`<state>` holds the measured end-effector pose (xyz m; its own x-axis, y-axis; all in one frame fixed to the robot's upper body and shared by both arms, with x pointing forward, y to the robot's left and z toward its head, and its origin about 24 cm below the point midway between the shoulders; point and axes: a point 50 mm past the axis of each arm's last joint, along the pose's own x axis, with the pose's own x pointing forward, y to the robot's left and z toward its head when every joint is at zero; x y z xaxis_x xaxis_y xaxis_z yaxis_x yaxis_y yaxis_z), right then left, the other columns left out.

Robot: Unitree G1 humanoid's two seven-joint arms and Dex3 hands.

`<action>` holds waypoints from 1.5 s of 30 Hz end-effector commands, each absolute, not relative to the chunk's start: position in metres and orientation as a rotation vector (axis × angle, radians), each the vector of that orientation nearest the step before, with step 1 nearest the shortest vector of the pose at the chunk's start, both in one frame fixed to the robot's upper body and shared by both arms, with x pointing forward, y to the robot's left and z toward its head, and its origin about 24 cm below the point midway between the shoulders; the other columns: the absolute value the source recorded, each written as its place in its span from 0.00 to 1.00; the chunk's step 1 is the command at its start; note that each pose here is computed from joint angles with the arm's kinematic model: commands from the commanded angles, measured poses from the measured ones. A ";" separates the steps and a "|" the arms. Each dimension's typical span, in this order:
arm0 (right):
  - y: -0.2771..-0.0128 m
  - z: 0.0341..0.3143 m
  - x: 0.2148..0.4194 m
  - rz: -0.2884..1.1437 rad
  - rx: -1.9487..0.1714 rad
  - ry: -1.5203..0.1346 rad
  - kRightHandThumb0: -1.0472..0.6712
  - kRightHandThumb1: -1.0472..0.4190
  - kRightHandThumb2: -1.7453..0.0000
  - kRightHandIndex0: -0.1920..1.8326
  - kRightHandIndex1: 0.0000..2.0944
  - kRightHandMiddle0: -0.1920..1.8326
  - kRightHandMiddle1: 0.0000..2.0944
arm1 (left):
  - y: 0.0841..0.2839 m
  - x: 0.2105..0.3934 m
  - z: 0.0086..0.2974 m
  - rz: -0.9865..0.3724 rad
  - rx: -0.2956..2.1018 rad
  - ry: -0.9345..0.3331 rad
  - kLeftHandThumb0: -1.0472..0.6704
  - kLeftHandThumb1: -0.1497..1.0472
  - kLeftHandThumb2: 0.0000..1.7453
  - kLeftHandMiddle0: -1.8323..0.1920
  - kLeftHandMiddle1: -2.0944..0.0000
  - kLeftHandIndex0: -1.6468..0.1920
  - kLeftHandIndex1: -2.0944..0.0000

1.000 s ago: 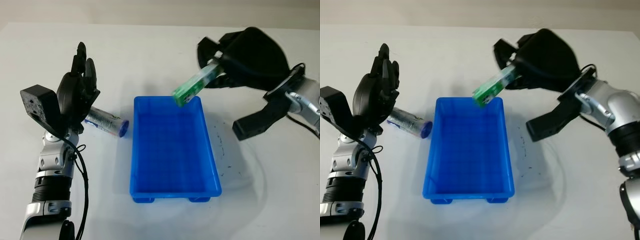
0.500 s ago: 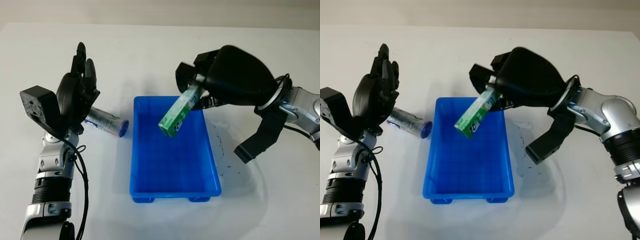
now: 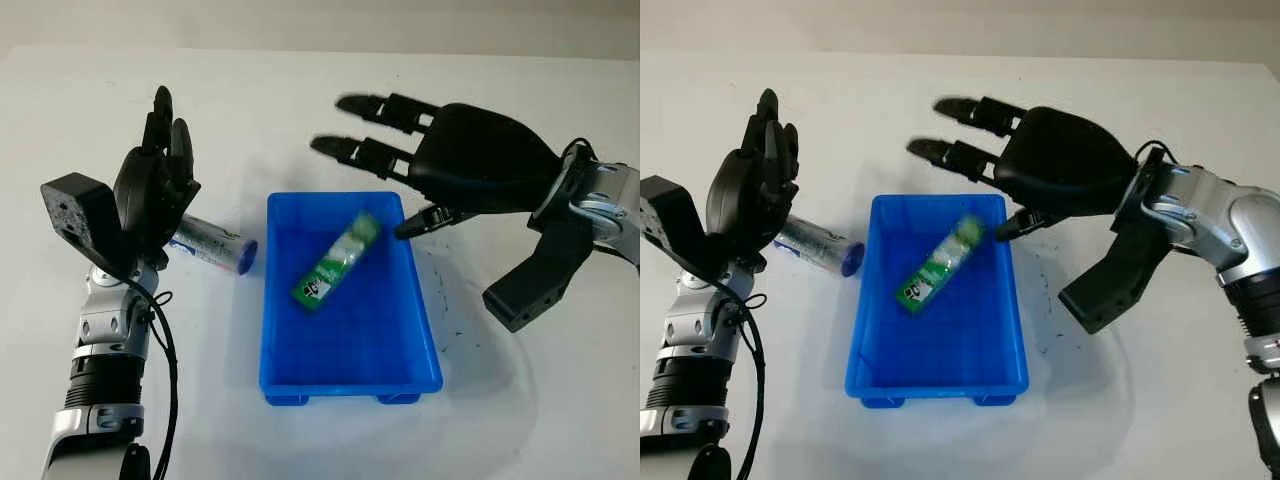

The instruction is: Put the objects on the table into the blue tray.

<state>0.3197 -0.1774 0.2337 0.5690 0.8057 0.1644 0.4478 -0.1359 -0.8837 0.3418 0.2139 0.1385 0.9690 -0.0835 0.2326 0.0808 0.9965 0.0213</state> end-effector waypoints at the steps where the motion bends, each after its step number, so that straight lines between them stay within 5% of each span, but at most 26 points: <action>1: -0.180 0.233 0.320 0.389 -1.728 -1.061 0.25 0.00 0.81 0.00 0.00 0.00 0.00 | 0.214 0.341 0.139 -0.080 0.017 -0.244 0.18 1.00 0.40 1.00 1.00 1.00 1.00; 9: -0.200 0.226 0.333 0.194 -1.219 -0.853 0.19 0.00 0.76 0.00 0.00 0.00 0.00 | 0.212 0.341 0.138 -0.087 0.004 -0.243 0.18 1.00 0.40 1.00 1.00 1.00 1.00; 12: -0.215 0.205 0.341 0.115 -0.861 -0.624 0.16 0.00 0.70 0.00 0.00 0.00 0.00 | 0.212 0.341 0.137 -0.088 0.004 -0.239 0.18 1.00 0.40 1.00 1.00 1.00 1.00; 20: -0.222 0.154 0.339 0.097 -0.296 -0.278 0.21 0.00 0.60 0.00 0.00 0.00 0.00 | 0.215 0.339 0.139 -0.089 0.008 -0.248 0.18 1.00 0.40 1.00 1.00 1.00 1.00; 45: -0.229 0.138 0.339 -0.042 -0.103 -0.164 0.17 0.00 0.57 0.00 0.00 0.00 0.00 | 0.223 0.338 0.153 -0.084 0.046 -0.269 0.17 1.00 0.39 1.00 1.00 1.00 1.00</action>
<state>0.3381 -0.2288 0.1326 0.9900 -0.0277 0.1387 0.0425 0.9936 -0.1050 0.3406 0.2173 0.1424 0.9690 -0.0930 0.2289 0.0866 0.9955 0.0379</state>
